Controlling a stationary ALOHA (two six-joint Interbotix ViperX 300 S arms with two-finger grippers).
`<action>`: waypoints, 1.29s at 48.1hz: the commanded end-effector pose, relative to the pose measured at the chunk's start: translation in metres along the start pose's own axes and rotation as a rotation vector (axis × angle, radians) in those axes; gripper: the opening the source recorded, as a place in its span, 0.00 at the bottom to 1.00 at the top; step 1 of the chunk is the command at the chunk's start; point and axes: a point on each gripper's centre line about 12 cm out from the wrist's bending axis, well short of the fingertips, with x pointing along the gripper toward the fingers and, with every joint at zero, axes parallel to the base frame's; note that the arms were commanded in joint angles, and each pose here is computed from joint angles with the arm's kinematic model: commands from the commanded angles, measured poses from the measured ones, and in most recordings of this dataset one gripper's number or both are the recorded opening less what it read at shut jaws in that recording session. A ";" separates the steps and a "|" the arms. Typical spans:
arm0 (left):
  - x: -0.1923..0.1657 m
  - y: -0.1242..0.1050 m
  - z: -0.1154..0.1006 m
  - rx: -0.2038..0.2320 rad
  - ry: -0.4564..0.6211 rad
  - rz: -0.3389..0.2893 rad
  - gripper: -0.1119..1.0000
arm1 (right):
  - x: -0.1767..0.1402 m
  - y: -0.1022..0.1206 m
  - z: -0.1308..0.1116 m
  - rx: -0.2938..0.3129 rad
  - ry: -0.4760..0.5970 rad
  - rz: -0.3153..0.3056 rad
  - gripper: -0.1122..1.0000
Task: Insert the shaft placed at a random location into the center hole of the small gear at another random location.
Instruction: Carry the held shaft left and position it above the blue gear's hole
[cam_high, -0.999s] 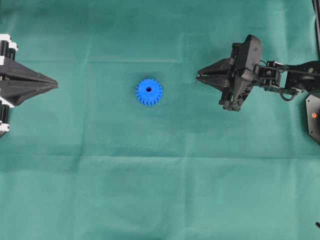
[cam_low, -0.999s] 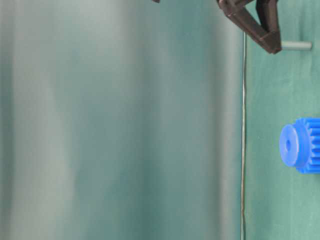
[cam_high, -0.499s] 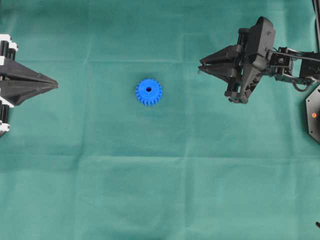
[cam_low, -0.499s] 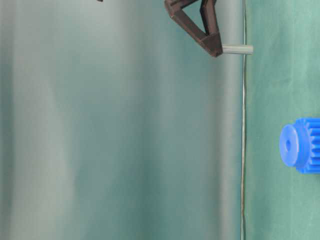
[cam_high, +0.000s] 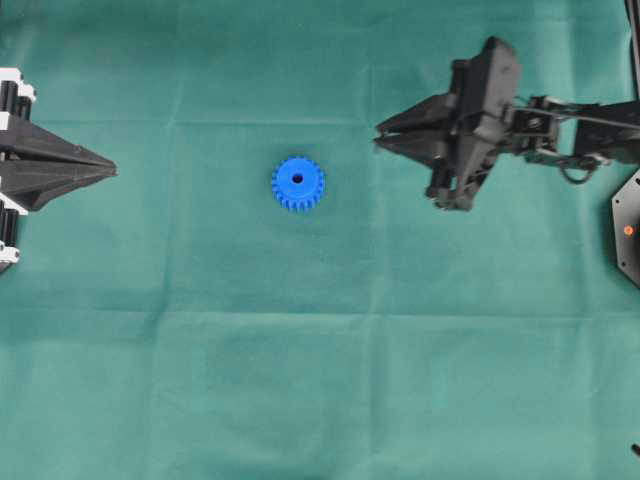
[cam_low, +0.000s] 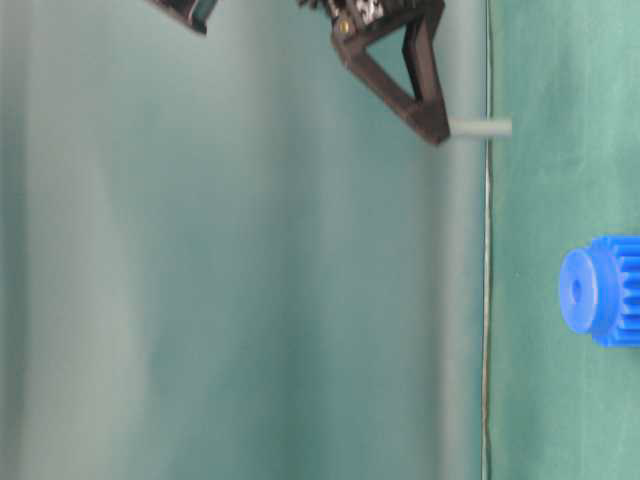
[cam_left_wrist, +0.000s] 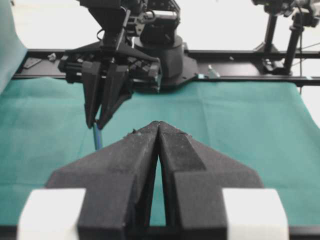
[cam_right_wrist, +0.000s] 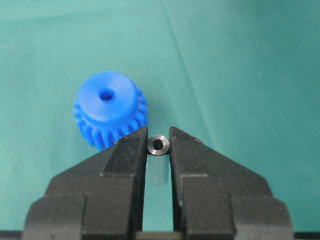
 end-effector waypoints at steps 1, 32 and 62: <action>0.002 0.000 0.007 0.001 -0.018 -0.001 0.10 | 0.013 0.007 0.021 -0.019 -0.040 0.017 0.22; 0.002 0.000 0.007 0.001 -0.017 -0.001 0.10 | 0.073 0.035 0.048 -0.043 -0.050 0.075 0.22; 0.002 0.000 0.007 0.001 -0.017 -0.001 0.10 | 0.086 0.036 0.030 -0.046 0.006 0.075 0.22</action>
